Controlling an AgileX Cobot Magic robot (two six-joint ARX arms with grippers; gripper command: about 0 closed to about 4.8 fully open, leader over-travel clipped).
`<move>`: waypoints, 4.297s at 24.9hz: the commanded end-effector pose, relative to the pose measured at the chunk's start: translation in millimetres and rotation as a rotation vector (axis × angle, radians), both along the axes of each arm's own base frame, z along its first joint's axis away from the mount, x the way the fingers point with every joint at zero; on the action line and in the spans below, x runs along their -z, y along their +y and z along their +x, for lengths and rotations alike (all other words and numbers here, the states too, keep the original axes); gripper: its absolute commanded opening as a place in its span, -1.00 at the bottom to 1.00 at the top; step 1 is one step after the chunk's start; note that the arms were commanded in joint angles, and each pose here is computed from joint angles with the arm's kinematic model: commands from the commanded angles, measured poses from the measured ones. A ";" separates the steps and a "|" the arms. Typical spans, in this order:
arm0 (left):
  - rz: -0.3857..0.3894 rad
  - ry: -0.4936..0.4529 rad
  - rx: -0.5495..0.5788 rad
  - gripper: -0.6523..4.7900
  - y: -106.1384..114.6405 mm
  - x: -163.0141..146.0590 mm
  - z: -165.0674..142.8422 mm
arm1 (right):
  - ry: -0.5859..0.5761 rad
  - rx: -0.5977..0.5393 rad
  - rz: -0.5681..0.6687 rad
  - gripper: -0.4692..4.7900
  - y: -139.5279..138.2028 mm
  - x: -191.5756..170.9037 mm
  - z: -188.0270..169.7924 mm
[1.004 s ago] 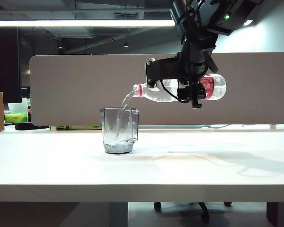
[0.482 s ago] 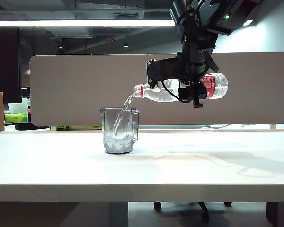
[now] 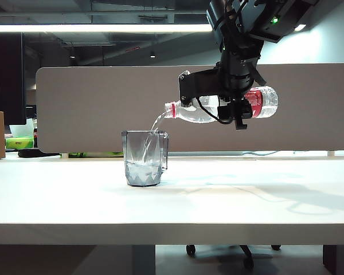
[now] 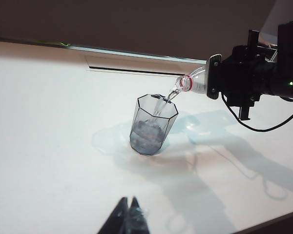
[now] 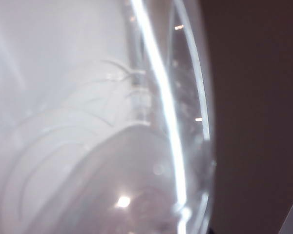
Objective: Pick up the mineral water bottle on the table and pour water into the mug until it's half full.
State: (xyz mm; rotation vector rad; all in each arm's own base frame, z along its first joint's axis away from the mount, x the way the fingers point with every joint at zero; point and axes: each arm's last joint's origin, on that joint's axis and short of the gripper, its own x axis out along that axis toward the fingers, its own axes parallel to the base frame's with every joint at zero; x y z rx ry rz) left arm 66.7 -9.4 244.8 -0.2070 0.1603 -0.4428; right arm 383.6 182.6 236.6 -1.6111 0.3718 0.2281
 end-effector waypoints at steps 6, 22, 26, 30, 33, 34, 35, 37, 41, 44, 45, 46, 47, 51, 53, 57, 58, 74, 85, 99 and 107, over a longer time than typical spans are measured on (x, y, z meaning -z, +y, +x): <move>0.007 -0.016 0.004 -0.78 -0.1 -1.9 -0.1 | -0.064 0.000 0.023 0.19 1.7 -12.8 0.5; 0.007 -0.017 0.004 -0.78 -0.1 -2.0 -0.1 | -0.082 -0.028 0.013 0.19 11.0 -14.8 -3.4; 0.007 -0.017 0.004 -0.78 -0.1 -2.0 -0.1 | -0.086 -0.010 0.067 0.19 11.0 -14.6 -3.3; 0.007 -0.016 0.002 -0.78 0.0 -1.9 0.0 | -0.068 0.030 0.306 0.19 12.1 -11.9 -4.1; 0.007 -0.016 0.002 -0.78 0.0 -1.9 0.0 | -0.047 0.096 0.561 0.19 12.8 -9.1 -5.1; 0.007 -0.017 0.002 -0.78 0.0 -1.9 0.0 | -0.028 0.111 0.699 0.19 13.6 -8.6 -5.1; 0.007 -0.017 0.002 -0.78 0.0 -1.9 0.0 | -0.014 0.120 0.773 0.19 14.3 -8.0 -5.4; 0.007 -0.017 0.002 -0.78 -0.1 -2.0 -0.1 | 0.019 0.132 0.951 0.19 12.8 -4.3 -5.1; 0.007 -0.017 0.003 -0.78 -0.1 -2.1 -0.1 | 0.043 0.176 1.271 0.18 0.9 24.2 -11.5; 0.007 -0.018 0.002 -0.78 -0.1 -2.0 -0.1 | -0.041 0.124 1.427 0.18 -9.8 47.2 -26.1; 0.007 -0.018 0.002 -0.78 -0.1 -2.0 -0.1 | -0.055 0.115 1.468 0.18 -12.7 50.1 -28.6; 0.008 -0.018 0.002 -0.78 -0.1 -2.0 -0.1 | -0.086 0.109 1.563 0.18 -18.1 54.5 -33.5; 0.008 -0.018 0.002 -0.78 -0.1 -2.0 -0.1 | -0.101 0.115 1.604 0.18 -20.6 56.5 -35.7; 0.038 -0.033 0.007 -0.78 -0.1 -2.0 -0.1 | -0.154 0.082 1.689 0.18 -24.9 58.5 -39.5; 0.041 -0.034 0.006 -0.78 -0.1 -2.0 -0.1 | -0.161 0.074 1.695 0.19 -24.3 61.2 -38.4; 0.052 -0.040 0.008 -0.78 -0.1 -2.0 -0.1 | -0.141 0.094 1.707 0.19 -23.1 76.6 -35.2; 0.059 -0.043 0.008 -0.78 -0.1 -2.0 -0.1 | -0.137 0.100 1.711 0.19 -23.0 78.9 -34.9; 0.082 -0.055 0.010 -0.78 0.0 -1.9 0.0 | -0.102 0.157 1.696 1.00 -25.5 88.3 -47.1; 0.098 -0.251 -0.159 -0.78 3.8 -19.4 -4.0 | -0.113 0.088 1.747 -0.83 -63.5 54.4 -139.5; 0.135 -0.143 -0.420 -0.78 13.8 64.5 26.5 | -0.056 -0.027 1.840 -0.82 -62.4 41.8 -175.9; 0.106 -0.043 -0.407 -0.78 13.6 80.3 28.2 | -0.053 -0.024 1.841 -0.82 -62.2 42.2 -175.9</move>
